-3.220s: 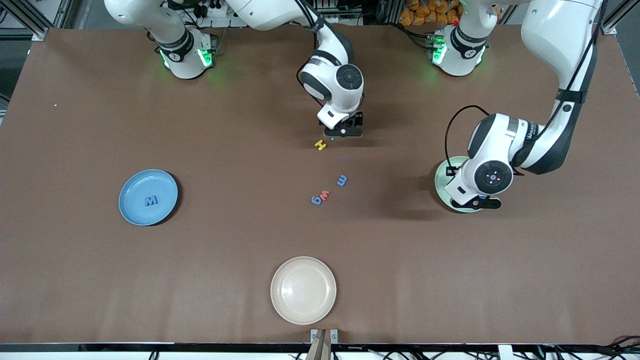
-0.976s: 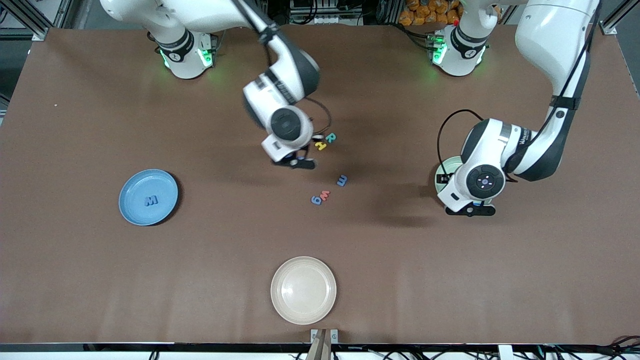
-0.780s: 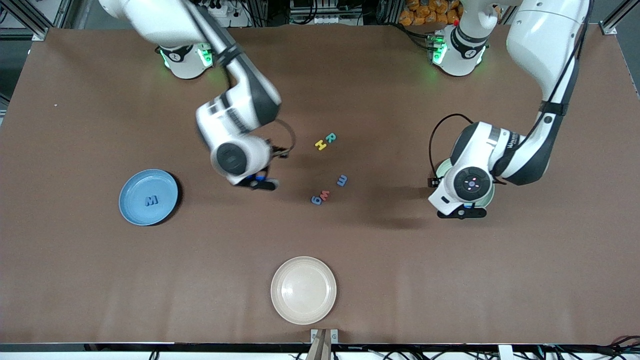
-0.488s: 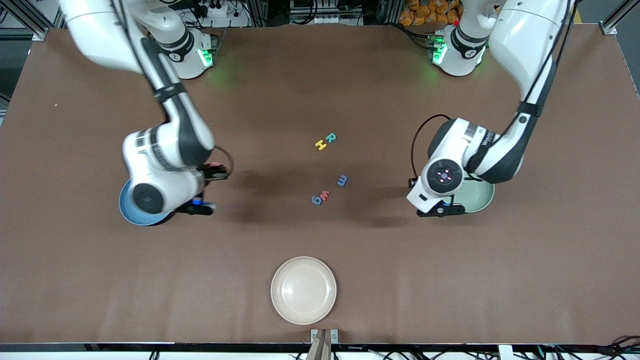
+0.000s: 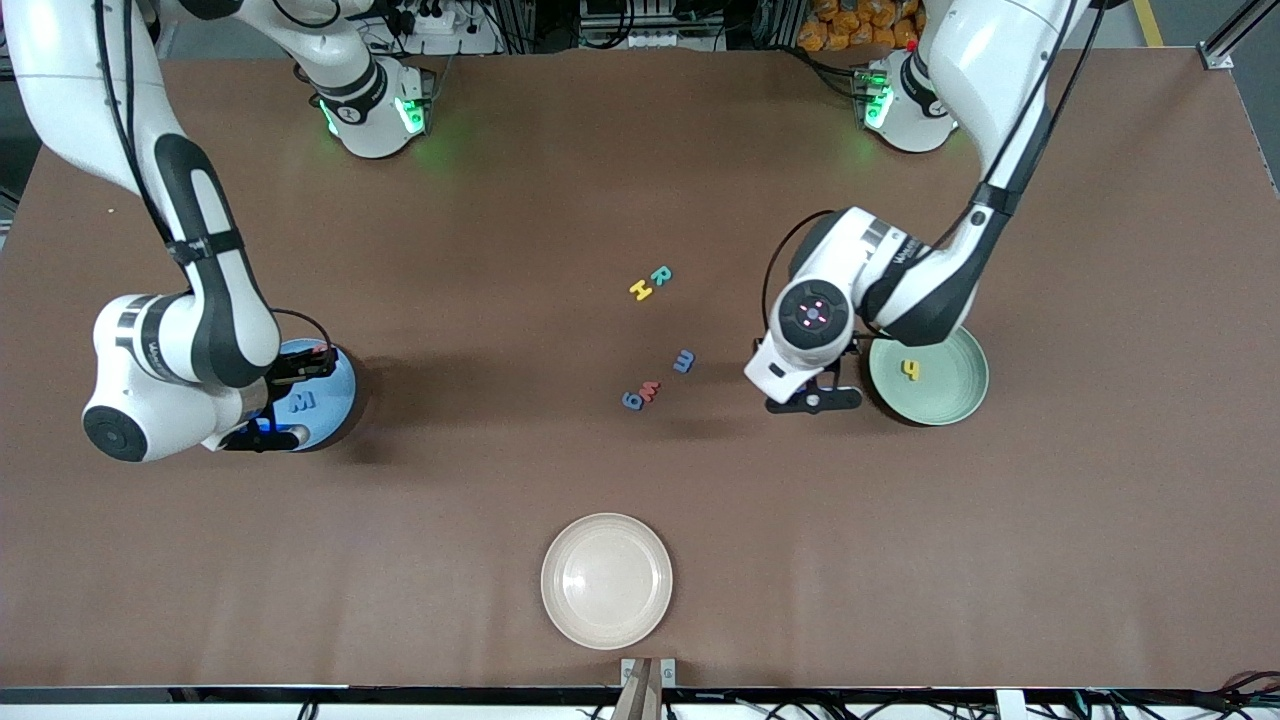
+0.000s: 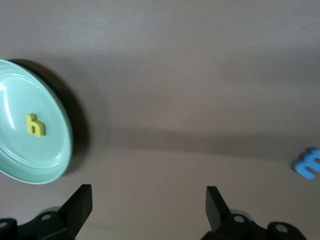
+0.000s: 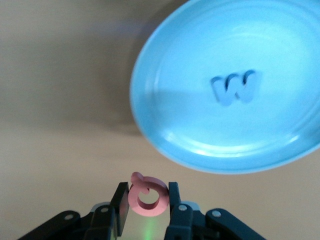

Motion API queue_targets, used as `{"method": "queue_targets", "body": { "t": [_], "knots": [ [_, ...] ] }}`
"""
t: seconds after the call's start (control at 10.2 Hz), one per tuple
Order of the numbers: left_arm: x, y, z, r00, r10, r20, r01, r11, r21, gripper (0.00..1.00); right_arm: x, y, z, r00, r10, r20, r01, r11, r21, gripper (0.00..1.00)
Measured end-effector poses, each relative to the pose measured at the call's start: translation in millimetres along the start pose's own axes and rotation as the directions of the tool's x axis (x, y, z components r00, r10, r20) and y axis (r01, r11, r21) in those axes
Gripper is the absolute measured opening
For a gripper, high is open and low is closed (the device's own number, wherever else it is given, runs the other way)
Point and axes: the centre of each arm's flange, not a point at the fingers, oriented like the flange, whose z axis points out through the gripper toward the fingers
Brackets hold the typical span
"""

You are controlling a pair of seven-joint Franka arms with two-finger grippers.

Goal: Sort uppercase to blue plate, lowercase to green plate
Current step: 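Carry the pink Q to the blue plate while the left gripper returns, then release the Q on the blue plate while the left gripper reaches the m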

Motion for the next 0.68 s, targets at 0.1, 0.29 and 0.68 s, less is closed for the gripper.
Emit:
{"method": "queue_targets", "body": {
  "t": [0.1, 0.29, 0.68],
  "knots": [
    [-9, 19, -3, 1.0, 0.002, -0.018, -0.002, 1.0, -0.006, 1.0, 8, 5, 11, 1.0, -0.01, -0.003, 0.01, 1.0, -0.006, 0.36],
    [-23, 60, 1, 0.997, -0.048, -0.058, 0.046, 0.998, -0.04, 1.0, 19, 10, 23, 1.0, -0.008, -0.016, 0.008, 1.0, -0.01, 0.37],
    [-32, 127, 47, 0.948, -0.31, -0.069, 0.298, 0.943, -0.15, 1.0, 19, 17, 17, 1.0, -0.001, -0.03, 0.001, 1.0, -0.003, 0.71]
  ]
}}
